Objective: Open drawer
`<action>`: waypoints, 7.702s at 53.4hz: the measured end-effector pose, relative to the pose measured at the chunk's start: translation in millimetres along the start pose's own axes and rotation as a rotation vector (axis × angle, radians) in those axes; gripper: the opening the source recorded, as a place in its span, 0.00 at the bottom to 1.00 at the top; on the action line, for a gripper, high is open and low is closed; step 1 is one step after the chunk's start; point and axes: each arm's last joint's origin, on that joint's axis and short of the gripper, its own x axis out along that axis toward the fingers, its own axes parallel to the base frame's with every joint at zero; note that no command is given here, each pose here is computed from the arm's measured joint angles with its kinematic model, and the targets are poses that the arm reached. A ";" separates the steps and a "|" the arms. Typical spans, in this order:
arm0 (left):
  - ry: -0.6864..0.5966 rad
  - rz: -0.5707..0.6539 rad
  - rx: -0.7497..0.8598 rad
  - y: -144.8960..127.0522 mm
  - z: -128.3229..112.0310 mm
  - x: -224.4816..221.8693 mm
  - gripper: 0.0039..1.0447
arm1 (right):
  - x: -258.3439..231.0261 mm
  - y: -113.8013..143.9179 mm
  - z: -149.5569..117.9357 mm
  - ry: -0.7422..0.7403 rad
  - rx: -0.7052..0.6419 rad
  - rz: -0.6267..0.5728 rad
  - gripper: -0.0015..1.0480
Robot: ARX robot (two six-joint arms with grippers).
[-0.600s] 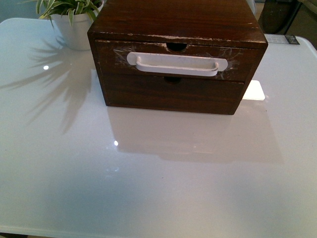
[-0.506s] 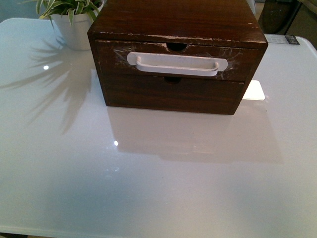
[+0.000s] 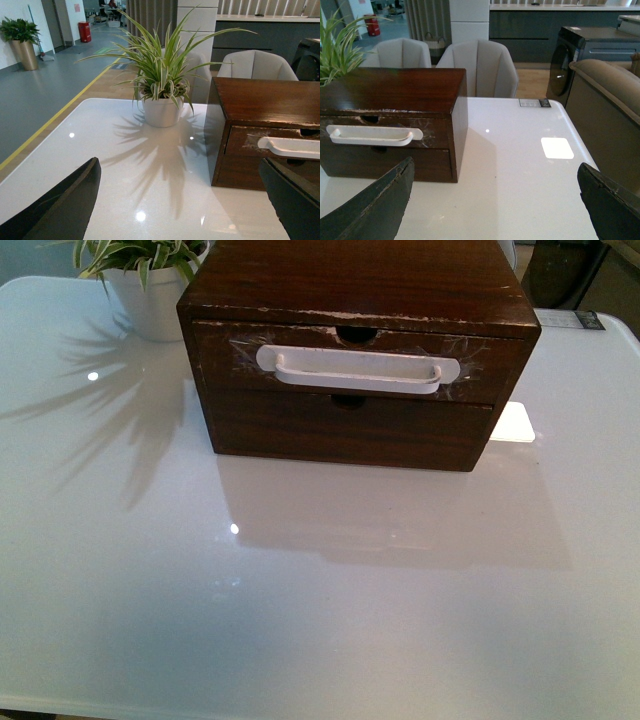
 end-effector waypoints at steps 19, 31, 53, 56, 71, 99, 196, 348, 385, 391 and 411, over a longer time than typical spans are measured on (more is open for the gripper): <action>0.333 -0.422 0.001 -7.8 1.1 4.4 0.92 | 17.3 -2.6 -2.2 0.438 -0.185 -0.207 0.91; 0.305 -0.549 0.111 -21.8 2.3 17.9 0.92 | 47.7 -20.5 26.6 0.378 -0.577 -0.029 0.91; 0.132 -0.869 0.401 -74.9 -1.9 89.8 0.92 | 126.0 -17.8 4.9 0.436 -0.954 0.377 0.91; 0.143 -0.892 0.423 -81.6 -7.7 101.6 0.92 | 138.7 -15.0 2.8 0.434 -0.944 0.420 0.91; 0.216 -1.014 0.496 -109.9 -32.5 149.8 0.92 | 189.7 3.6 -13.2 0.413 -0.913 0.630 0.91; 0.255 -1.111 0.537 -142.2 -50.6 225.9 0.92 | 250.9 54.1 -32.2 0.340 -0.961 0.870 0.91; 0.339 -1.136 0.504 -159.0 -92.1 308.8 0.92 | 305.6 130.0 -64.1 0.297 -1.002 1.119 0.91; 0.358 -1.315 0.633 -140.8 -104.8 244.2 0.92 | 227.5 141.1 -91.6 0.445 -1.022 1.293 0.91; 0.328 -1.303 0.621 -125.5 -105.2 218.0 0.92 | 204.1 146.8 -95.5 0.456 -1.020 1.288 0.91; 0.327 -1.294 0.615 -123.6 -104.3 218.3 0.92 | 205.4 147.2 -95.7 0.431 -1.022 1.264 0.91; 0.309 -1.249 0.514 -113.2 -82.7 215.9 0.92 | 208.9 141.5 -76.6 0.324 -1.022 1.221 0.91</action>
